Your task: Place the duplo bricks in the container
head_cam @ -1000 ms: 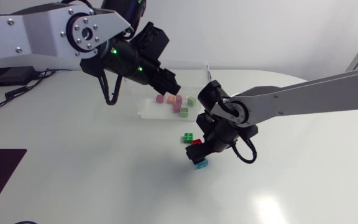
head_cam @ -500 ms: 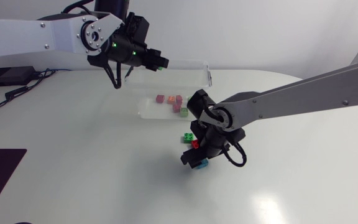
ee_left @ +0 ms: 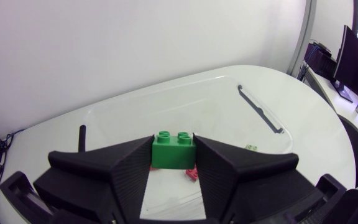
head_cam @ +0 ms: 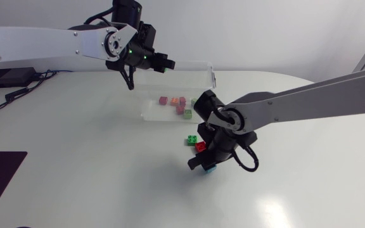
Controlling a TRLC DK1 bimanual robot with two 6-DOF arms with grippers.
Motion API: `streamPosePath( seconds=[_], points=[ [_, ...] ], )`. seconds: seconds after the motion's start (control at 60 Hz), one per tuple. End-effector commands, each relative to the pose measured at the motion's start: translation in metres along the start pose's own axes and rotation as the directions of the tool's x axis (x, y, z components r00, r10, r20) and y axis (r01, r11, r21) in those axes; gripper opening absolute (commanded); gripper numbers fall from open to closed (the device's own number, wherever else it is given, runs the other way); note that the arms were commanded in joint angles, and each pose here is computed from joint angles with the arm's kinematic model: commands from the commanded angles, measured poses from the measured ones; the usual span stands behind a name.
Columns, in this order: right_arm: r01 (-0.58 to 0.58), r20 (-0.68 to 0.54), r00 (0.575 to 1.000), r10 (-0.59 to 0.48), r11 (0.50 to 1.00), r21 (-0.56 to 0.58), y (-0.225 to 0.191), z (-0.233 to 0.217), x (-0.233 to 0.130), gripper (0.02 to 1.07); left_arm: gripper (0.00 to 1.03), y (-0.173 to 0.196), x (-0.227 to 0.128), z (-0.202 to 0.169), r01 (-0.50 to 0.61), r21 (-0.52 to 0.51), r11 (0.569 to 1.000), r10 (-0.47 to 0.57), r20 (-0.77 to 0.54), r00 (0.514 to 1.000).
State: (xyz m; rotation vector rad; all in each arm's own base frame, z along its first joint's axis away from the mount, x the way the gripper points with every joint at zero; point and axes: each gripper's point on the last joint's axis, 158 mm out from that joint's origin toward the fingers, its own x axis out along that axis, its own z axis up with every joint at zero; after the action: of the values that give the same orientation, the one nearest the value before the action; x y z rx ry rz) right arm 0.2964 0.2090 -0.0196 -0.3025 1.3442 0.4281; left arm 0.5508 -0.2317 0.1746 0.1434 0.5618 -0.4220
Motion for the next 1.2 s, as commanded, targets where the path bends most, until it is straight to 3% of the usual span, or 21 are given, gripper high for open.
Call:
streamPosePath(
  seconds=[0.0,0.233,0.617,0.867,1.183],
  points=[
    [0.007,0.049,0.999,-0.009,0.999,0.034,-0.008,0.006,-0.025,0.25,0.74,0.001,0.008,0.007,-0.006,-0.025,1.0,0.007,0.016,1.0],
    [0.008,0.144,0.989,-0.019,0.997,0.081,-0.03,0.037,-0.07,0.25,0.92,0.0,0.003,0.007,-0.006,-0.03,1.0,0.007,0.016,1.0],
    [-0.012,0.349,0.936,-0.047,0.986,0.164,-0.063,0.124,-0.141,0.25,0.93,-0.011,-0.051,0.001,0.019,0.0,1.0,-0.019,0.03,0.999],
    [-0.028,0.413,0.909,-0.055,0.981,0.193,-0.07,0.176,-0.155,0.25,0.94,-0.022,-0.09,-0.015,0.053,0.042,0.998,-0.055,0.031,0.998],
    [-0.039,0.446,0.893,-0.057,0.979,0.202,-0.071,0.233,-0.146,0.25,0.93,-0.046,-0.111,-0.072,0.138,0.11,0.984,-0.133,-0.052,0.99]
  ],
)
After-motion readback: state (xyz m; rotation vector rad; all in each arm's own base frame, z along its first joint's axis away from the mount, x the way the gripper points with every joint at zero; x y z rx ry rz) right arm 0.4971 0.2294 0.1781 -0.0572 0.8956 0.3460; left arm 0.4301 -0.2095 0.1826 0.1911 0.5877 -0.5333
